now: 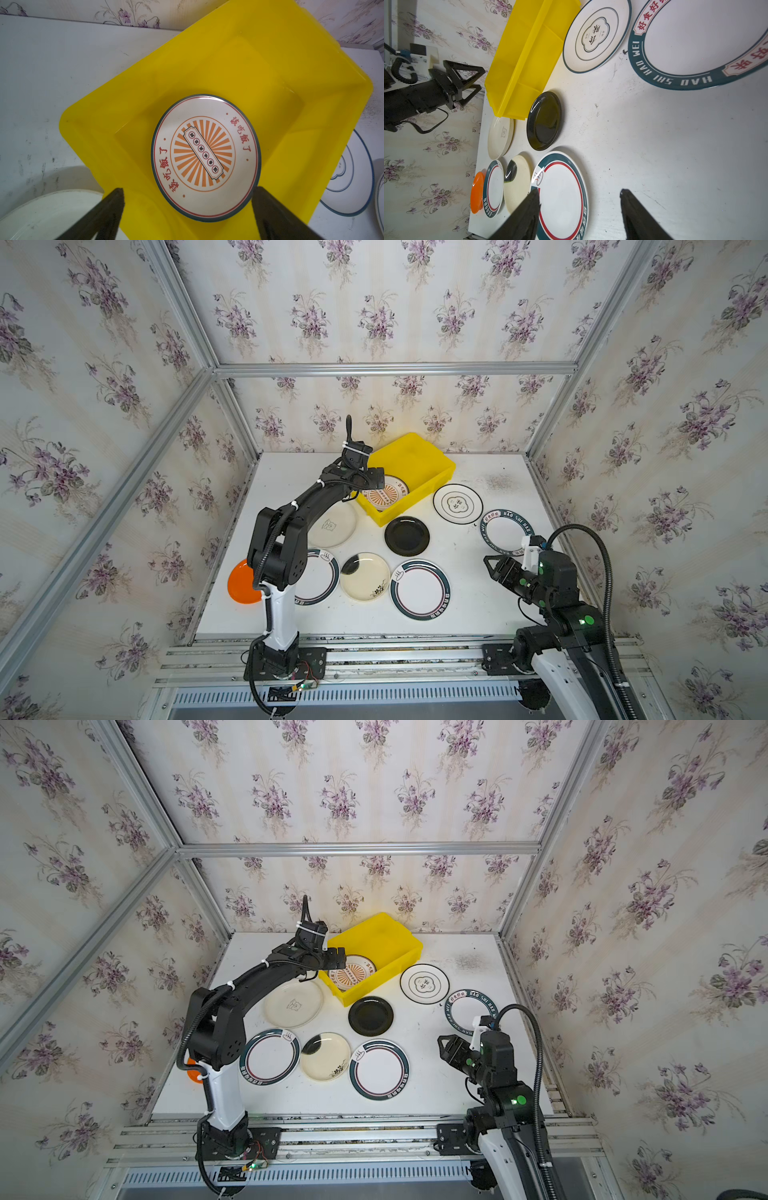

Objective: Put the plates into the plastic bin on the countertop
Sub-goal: 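Open the left gripper and withdraw both arms from the bin, then move the right gripper to the green-rimmed plate and pinch its rim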

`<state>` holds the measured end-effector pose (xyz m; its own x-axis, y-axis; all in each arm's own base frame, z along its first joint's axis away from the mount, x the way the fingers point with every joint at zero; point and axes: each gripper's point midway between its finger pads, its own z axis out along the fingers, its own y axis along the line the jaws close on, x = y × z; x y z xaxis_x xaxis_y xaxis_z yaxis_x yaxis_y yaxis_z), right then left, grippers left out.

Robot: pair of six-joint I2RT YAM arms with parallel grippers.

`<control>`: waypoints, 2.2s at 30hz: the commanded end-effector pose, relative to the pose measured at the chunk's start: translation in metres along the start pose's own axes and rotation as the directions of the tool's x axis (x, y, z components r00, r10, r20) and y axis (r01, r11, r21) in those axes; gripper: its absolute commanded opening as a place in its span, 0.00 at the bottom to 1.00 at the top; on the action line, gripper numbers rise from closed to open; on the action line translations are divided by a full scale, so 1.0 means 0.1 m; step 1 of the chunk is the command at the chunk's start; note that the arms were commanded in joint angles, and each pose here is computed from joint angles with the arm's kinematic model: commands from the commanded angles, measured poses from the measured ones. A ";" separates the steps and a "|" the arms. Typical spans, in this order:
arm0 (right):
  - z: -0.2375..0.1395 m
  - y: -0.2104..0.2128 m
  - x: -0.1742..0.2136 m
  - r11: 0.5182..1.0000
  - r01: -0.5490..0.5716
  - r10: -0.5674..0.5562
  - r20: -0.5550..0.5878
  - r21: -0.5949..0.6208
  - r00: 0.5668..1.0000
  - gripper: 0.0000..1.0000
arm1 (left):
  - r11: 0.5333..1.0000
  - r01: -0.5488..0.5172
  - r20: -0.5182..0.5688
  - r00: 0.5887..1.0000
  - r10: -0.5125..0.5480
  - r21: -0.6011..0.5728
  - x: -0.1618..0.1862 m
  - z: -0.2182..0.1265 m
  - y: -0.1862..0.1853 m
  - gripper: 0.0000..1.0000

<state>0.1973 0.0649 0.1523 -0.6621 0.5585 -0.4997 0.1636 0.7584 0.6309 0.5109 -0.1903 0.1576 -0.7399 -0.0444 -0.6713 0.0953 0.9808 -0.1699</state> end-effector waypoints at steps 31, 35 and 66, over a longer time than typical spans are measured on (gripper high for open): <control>0.48 -0.45 -0.09 0.963 -0.161 0.178 -0.059 0.217 0.982 0.71 | 0.979 0.041 0.462 0.877 -0.131 0.199 0.82 -2.07 0.19 1.00; 0.49 -0.51 -0.16 0.955 -0.188 0.200 -0.031 0.231 0.979 0.73 | 0.972 0.020 0.454 0.882 -0.127 0.234 1.02 -2.09 0.20 1.00; 0.63 -1.14 -0.50 0.795 -0.538 0.481 0.248 0.281 0.841 0.67 | 0.895 -0.176 0.467 0.883 -0.039 0.409 1.41 -1.98 -0.12 1.00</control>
<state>0.2541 -0.0108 0.0608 -0.3886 0.8970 -0.2106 0.6658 0.4314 0.6088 0.2726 -0.1727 0.2026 -0.3740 -0.1721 -0.9113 0.4846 0.8015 -0.3503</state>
